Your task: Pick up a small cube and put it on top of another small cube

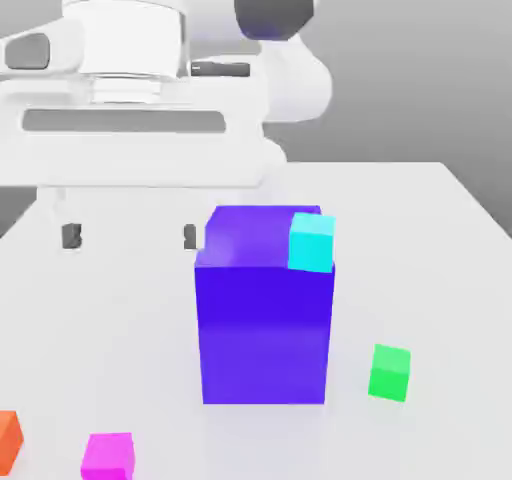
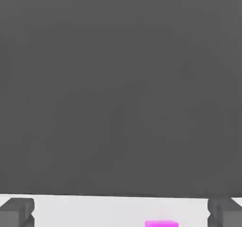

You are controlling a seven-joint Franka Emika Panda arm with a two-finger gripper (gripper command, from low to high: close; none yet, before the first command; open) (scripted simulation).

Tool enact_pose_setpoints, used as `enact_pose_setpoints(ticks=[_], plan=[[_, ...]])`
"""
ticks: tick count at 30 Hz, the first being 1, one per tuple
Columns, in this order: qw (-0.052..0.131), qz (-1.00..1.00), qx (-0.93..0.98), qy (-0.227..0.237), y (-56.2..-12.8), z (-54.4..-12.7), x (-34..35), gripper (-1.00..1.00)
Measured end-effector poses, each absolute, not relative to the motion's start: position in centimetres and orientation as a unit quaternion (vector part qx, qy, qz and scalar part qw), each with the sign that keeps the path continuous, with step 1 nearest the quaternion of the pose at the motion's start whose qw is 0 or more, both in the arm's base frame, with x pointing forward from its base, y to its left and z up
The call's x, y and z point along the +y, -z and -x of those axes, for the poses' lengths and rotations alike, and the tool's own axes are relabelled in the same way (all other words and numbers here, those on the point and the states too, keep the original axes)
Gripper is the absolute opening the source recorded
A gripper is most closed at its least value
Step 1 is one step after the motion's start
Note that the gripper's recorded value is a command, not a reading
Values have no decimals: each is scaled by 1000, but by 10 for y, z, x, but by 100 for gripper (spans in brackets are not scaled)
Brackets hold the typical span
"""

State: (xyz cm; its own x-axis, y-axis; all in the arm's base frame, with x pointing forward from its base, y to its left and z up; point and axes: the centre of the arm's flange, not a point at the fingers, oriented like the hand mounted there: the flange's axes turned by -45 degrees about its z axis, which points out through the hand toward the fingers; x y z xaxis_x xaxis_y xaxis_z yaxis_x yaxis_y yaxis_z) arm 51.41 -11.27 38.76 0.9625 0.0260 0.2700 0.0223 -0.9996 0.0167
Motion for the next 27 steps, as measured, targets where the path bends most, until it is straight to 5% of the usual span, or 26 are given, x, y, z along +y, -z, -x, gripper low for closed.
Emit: enact_pose_setpoints(ticks=[10, 14, 15, 22, 27], plan=[[1, -1000, 22, -11, -206, -495, -163, 0], [0, -1000, 23, -1, -148, -491, -168, 0], [0, -1000, 23, 0, -135, -491, -168, -100], [0, -1000, 23, 0, -133, -490, -168, -100], [0, -1000, 21, -7, -190, -493, -168, -100]])
